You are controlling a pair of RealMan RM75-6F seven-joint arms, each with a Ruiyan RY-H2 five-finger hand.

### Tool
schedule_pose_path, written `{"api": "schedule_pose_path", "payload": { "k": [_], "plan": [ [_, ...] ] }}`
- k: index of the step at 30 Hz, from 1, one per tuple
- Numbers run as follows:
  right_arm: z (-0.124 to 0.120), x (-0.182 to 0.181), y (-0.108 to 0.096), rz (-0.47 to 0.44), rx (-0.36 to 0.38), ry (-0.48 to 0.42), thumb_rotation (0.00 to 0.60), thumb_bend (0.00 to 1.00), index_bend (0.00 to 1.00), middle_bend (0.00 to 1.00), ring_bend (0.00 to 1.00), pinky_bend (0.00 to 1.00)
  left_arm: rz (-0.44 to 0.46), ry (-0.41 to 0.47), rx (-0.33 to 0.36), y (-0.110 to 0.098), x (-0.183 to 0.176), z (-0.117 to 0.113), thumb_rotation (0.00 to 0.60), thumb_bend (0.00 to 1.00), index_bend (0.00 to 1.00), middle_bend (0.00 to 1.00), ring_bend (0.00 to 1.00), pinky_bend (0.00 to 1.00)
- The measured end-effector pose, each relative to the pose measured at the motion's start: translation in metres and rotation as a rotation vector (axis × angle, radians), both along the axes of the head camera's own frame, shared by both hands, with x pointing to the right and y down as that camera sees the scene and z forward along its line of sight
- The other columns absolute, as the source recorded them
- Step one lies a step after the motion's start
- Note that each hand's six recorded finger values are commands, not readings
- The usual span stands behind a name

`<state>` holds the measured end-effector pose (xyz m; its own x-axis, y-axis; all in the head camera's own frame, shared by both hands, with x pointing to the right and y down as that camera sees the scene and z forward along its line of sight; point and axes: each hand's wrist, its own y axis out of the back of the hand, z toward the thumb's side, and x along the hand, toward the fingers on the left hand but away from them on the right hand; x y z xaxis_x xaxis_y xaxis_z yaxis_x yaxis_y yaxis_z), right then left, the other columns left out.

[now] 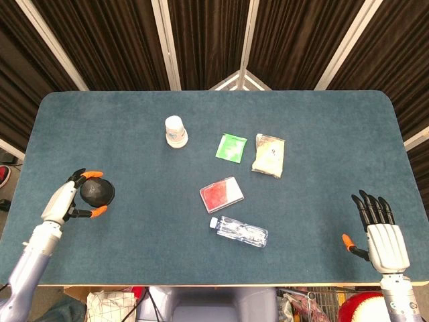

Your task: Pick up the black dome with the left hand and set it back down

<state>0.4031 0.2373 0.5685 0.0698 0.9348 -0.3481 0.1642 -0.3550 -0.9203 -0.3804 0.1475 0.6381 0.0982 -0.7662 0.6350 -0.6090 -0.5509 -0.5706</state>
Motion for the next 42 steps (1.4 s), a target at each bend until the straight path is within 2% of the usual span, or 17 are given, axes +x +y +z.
{"api": "schedule_pose_path", "payload": {
  "k": [5,15,26,37,42],
  "plan": [
    [-0.001,-0.001,0.001,-0.005,-0.002,-0.007,0.600,0.29,0.07,0.02,0.07,0.01,0.036,-0.038,-0.007,0.002,0.012,0.016,0.600,0.48,0.24,0.44,0.00,0.00],
    [0.000,-0.002,-0.001,-0.008,-0.009,-0.009,0.600,0.29,0.07,0.02,0.07,0.01,0.041,-0.098,-0.022,-0.004,0.033,0.058,0.600,0.48,0.24,0.41,0.00,0.00],
    [0.003,0.001,0.000,0.000,-0.018,-0.004,0.600,0.29,0.07,0.02,0.07,0.01,0.092,-0.085,-0.025,-0.008,0.072,0.075,0.600,0.48,0.24,0.41,0.00,0.00],
    [0.005,0.001,0.001,-0.003,-0.026,-0.009,0.600,0.29,0.07,0.02,0.07,0.01,0.117,-0.115,-0.059,0.003,0.090,0.092,0.600,0.48,0.24,0.40,0.00,0.00],
    [0.005,0.001,0.000,0.000,-0.026,-0.011,0.600,0.29,0.07,0.02,0.07,0.01,0.125,-0.114,-0.040,0.001,0.095,0.089,0.600,0.47,0.23,0.34,0.00,0.00]
  ]
}}
